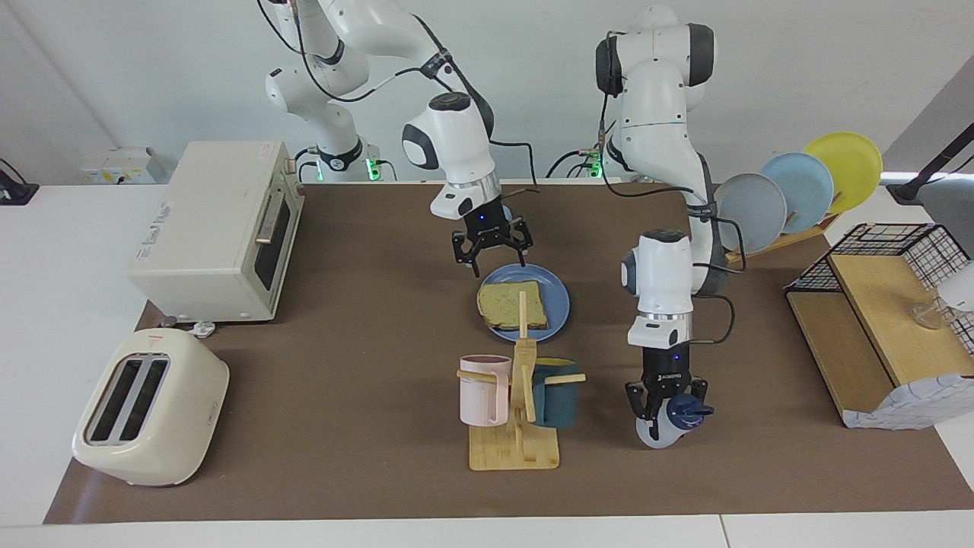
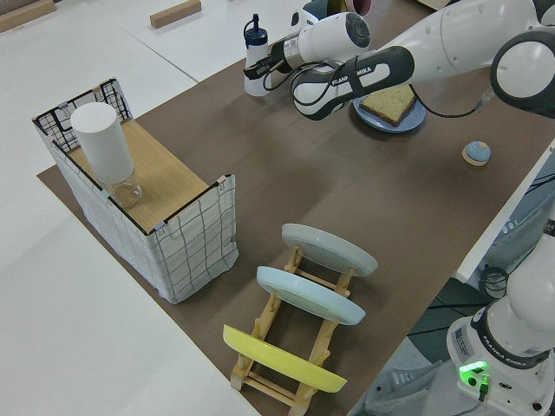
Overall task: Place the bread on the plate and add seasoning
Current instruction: 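Lower the bread onto the plate while the left gripper grasps the bottle, then lift the blue-capped bottle with the left gripper toward the plate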
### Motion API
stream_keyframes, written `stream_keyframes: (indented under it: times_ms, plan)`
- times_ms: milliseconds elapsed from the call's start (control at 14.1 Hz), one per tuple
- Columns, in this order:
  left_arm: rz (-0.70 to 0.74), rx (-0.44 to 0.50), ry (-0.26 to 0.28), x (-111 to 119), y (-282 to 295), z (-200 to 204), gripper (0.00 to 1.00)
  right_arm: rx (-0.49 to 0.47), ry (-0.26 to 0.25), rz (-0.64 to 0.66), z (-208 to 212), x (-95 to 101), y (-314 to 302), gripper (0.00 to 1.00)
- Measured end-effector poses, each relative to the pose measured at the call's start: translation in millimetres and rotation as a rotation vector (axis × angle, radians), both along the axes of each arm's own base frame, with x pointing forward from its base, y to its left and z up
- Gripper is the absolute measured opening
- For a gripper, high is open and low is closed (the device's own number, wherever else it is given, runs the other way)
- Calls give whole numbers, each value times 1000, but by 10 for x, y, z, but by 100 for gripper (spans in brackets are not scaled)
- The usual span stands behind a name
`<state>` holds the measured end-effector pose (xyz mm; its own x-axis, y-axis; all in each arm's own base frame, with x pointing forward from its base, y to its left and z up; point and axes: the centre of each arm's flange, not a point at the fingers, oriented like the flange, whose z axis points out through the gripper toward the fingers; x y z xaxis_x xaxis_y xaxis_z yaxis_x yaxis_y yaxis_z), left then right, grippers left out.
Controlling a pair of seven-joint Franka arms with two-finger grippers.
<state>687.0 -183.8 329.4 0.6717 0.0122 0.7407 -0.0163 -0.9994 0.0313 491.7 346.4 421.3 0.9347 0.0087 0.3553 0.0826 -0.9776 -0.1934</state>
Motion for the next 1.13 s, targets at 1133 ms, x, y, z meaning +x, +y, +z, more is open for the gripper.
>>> stream_keyframes:
  times_ms: [1133]
  plan:
    - [-632,215,465,-824,424,1828,45,295,371,-176,1212,344,-115,100]
